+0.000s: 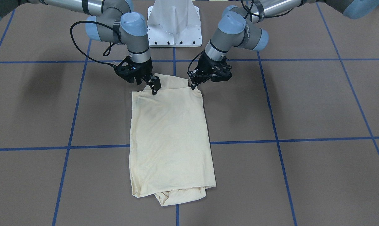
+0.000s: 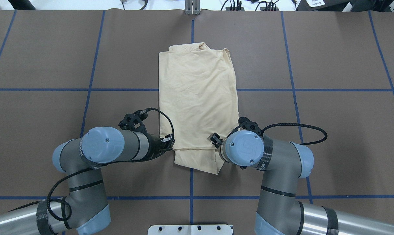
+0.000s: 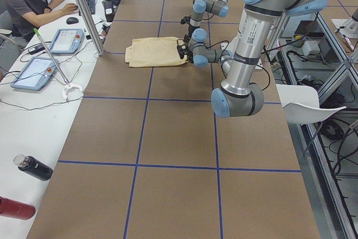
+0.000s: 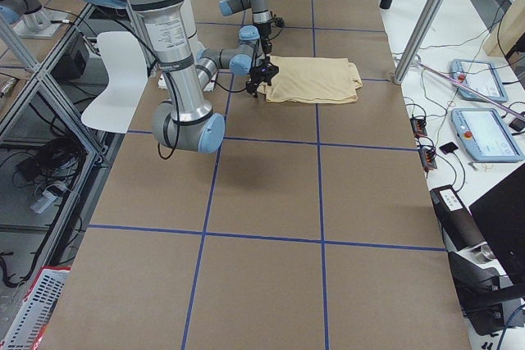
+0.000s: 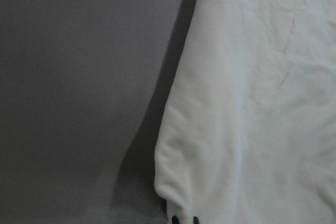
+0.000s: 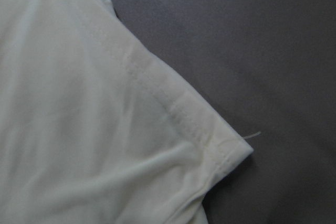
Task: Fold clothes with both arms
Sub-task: 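Grasp the shirt's near edge with both grippers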
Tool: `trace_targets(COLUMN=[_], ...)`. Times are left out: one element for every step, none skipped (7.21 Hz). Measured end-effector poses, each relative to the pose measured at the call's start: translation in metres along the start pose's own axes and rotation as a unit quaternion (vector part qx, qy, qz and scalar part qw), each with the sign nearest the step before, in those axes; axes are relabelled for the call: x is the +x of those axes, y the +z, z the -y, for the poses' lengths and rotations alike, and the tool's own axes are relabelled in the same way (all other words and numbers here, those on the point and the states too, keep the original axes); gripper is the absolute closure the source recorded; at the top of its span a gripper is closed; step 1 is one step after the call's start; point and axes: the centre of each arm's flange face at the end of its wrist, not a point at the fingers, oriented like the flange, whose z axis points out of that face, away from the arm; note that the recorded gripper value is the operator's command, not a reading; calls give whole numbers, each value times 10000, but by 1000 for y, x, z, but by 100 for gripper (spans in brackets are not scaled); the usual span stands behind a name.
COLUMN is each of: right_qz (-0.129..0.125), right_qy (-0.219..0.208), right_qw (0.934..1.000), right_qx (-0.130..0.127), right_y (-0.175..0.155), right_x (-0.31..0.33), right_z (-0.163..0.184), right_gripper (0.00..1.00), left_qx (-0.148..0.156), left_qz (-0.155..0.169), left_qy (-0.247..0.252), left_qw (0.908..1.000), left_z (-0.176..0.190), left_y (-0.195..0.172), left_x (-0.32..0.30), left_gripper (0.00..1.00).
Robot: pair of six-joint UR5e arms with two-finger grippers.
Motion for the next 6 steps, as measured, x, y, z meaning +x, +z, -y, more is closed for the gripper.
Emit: trace_targets(right_qz=[-1, -6, -10, 31, 56, 59], right_qy=[-4, -3, 10, 44, 72, 83], right_qw=[10000, 10000, 10000, 10000, 10000, 9999], right_qx=[1, 5, 17, 14, 11, 14], right_y=[0, 0, -1, -5, -9, -10], right_x=[0, 0, -1, -4, -7, -8], right_z=[0, 1, 3, 8, 11, 13], right_gripper=[48, 50, 50, 50, 51, 50], left_qx=[0, -2, -3, -2, -2, -2], left_qz=[2, 8, 15, 19, 19, 22], left_qy=[3, 6, 6, 6, 8, 11], left_qw=[10000, 10000, 10000, 10000, 10000, 10000], left_z=[0, 0, 0, 0, 0, 0], left_y=[0, 0, 1, 1, 1, 1], left_x=[0, -1, -2, -2, -2, -3], left_gripper=[100, 100, 100, 100, 100, 100])
